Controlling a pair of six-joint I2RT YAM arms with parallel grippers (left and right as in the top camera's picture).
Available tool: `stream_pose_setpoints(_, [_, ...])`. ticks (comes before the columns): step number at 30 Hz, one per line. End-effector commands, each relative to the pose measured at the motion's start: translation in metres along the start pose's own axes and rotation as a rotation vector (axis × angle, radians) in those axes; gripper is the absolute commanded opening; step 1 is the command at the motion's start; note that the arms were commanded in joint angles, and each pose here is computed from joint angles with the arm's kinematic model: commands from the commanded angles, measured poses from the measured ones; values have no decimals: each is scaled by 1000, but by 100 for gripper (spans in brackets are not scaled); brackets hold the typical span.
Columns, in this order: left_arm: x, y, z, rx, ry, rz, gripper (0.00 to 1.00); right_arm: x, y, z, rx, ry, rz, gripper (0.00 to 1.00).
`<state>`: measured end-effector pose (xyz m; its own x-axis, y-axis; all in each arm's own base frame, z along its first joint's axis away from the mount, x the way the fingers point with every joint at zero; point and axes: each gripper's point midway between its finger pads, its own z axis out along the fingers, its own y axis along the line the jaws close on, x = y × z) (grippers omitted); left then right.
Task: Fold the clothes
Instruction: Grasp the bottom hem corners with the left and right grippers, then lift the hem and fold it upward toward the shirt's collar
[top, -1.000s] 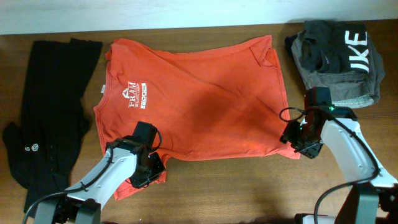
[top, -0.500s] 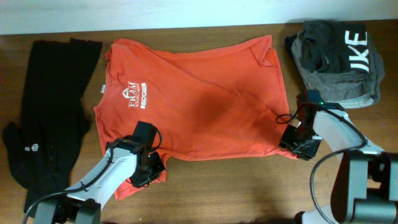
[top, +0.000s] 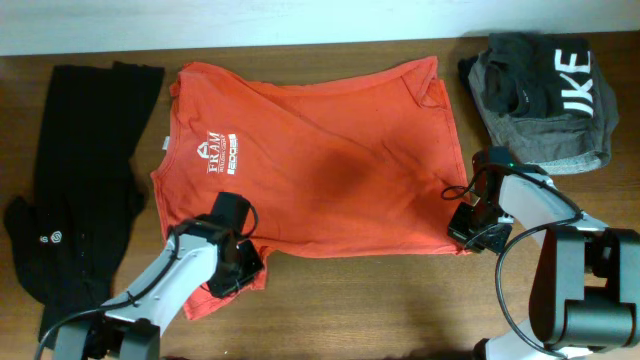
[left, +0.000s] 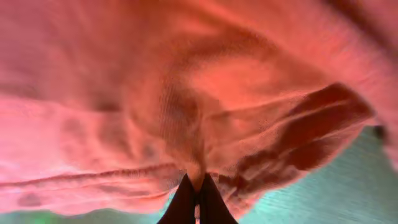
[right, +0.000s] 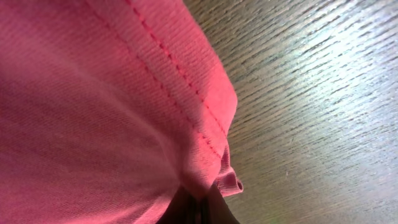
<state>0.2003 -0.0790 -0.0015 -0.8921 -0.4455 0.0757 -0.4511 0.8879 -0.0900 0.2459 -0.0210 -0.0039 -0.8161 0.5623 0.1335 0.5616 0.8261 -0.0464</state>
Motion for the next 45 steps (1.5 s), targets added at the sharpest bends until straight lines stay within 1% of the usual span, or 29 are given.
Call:
stream_pose_setpoints(1, [-24, -9, -30, 36, -47, 9, 1, 17, -14, 8, 36, 68, 26, 4])
stream_pose_setpoints(6, [-44, -9, -65, 50, -118, 32, 1, 18, -25, -3, 16, 71, 59, 4])
stream_pose_setpoints(9, [-49, -2, -79, 26, -161, 22, 1, 17, -26, -14, -48, 65, 39, 4])
stream_pose_setpoints(15, [-46, 8, -92, 2, -197, 18, 1, 21, -30, -41, -178, 38, 10, 4])
stream_pose_setpoints(24, [-37, 14, -117, 31, -266, 24, 1, 41, -44, -76, -215, -19, 7, 4])
stream_pose_setpoints(26, [-32, 20, -124, 20, -283, 22, 1, 43, -45, -88, -226, -58, 3, 4])
stream_pose_setpoints(29, [-35, 21, -128, 24, -311, 21, 1, 42, -45, -94, -234, -90, 0, 4])
stream_pose_setpoints(32, [-44, 26, -131, -11, -356, 14, 1, 36, -43, -94, -239, -110, -2, 4])
stream_pose_setpoints(36, [-65, 26, -135, -41, -446, 14, 1, 22, -39, -94, -251, -156, -7, 4])
stream_pose_setpoints(43, [-101, 0, -137, 22, -552, 41, 1, 3, -34, -90, -262, -197, -8, 4])
stream_pose_setpoints(45, [-111, -4, -136, 18, -577, 47, 1, -5, -32, -88, -266, -212, -9, 4])
